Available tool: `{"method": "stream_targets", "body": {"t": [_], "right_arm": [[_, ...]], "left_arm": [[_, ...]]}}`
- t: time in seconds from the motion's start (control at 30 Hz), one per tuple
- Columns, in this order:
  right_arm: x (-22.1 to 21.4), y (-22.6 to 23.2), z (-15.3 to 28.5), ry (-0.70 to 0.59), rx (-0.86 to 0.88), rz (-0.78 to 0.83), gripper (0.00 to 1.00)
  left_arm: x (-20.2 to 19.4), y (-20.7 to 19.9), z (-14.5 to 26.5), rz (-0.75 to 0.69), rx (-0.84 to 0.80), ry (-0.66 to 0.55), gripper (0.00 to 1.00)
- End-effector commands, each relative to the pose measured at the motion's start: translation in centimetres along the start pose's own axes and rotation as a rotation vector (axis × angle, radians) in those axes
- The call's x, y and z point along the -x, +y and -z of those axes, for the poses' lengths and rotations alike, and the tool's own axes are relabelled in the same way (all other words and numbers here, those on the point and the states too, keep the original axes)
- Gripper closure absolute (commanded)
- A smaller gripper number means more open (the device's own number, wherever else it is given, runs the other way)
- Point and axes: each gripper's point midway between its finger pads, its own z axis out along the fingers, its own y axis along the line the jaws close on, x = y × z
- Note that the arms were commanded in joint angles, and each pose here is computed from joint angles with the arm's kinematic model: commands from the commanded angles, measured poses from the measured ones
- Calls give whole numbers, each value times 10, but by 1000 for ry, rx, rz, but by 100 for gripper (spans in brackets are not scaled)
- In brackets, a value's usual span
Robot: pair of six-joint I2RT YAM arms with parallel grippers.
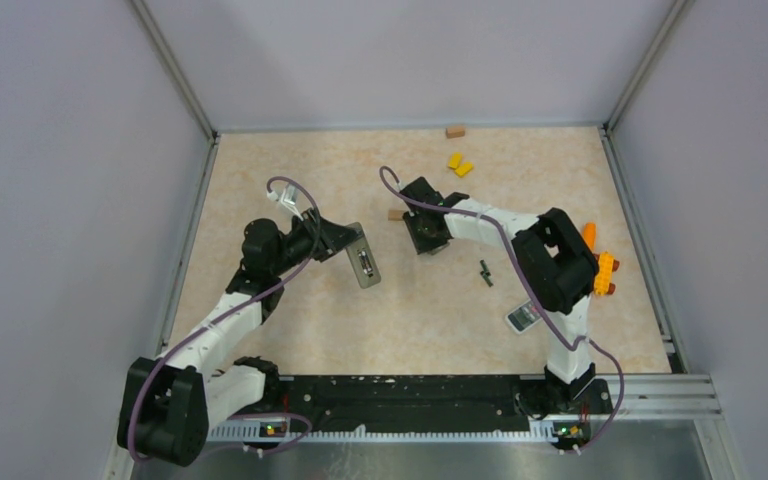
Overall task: Load the batteries into the remote control
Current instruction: Pick up the battery cover at the center of the board.
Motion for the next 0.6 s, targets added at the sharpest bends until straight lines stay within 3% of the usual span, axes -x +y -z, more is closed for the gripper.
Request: {"method": "stream_targets", "body": {"t": [0.0,0.17,0.47,0.57], "right_arm": [[14,-7,23,-42,-16,-3,70],[10,-7,26,-34,-23,9,71],[10,-7,31,-51,-25,18,65],[6,-6,29,-35,-20,19,70]], "left_arm": [[14,-17,1,-42,-46,-36,87],[14,-16,0,-40,-45,-35,88],[14,-15,-1,-34,-46,-32,88],[13,-15,0,-32,-45,-32,88]]}}
